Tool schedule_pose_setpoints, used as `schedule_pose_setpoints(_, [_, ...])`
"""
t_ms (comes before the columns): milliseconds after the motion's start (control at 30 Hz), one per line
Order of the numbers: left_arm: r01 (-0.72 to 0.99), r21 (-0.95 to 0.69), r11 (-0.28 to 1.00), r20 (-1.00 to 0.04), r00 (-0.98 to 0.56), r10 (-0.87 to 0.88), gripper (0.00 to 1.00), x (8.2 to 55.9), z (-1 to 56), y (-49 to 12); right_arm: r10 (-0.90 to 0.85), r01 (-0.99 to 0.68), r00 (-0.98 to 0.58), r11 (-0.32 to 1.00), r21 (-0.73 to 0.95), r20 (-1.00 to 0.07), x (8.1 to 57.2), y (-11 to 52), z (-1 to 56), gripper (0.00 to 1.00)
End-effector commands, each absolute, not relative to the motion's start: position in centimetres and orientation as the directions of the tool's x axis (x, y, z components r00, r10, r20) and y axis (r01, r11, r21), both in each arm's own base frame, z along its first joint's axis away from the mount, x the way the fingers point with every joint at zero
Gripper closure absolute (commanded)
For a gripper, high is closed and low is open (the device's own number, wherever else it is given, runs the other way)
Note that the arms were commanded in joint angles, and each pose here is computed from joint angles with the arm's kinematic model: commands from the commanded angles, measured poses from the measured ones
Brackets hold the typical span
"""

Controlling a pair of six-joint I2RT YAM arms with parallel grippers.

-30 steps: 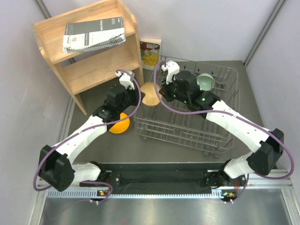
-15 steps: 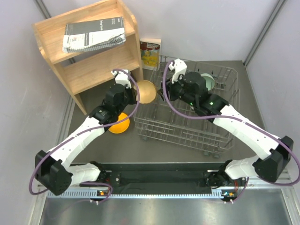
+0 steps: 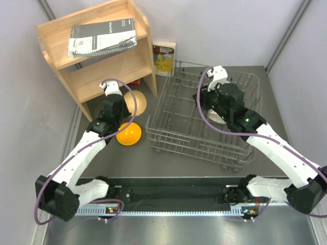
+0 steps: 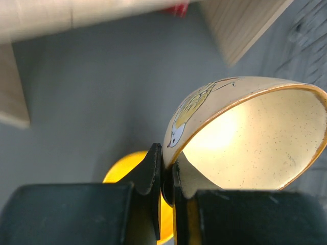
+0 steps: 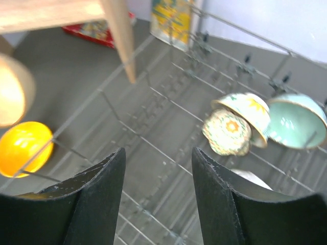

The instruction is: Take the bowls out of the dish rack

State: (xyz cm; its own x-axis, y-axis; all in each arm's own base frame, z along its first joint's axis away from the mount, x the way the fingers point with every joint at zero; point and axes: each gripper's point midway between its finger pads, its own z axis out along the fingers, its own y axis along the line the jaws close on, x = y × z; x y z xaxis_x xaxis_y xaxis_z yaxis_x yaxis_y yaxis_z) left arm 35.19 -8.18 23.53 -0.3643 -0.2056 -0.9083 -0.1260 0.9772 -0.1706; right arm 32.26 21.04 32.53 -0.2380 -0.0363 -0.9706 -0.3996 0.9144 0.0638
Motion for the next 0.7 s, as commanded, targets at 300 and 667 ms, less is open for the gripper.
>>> schedule_pose_setpoints(300, [-0.357,-0.166,0.919,-0.756,-0.553,-0.351,1.00,32.6,16.1,-4.3,0.005,-0.293,-0.259,0.952,0.084,-0.966,33.2,17.4,30.6,0.44])
schedule_pose_setpoints(667, [-0.344,-0.132,0.930,-0.678,-0.653,-0.338,1.00,29.8,13.0,-4.5,0.015,-0.295,-0.282,0.950,0.102,-0.959,33.5,17.1,29.8,0.43])
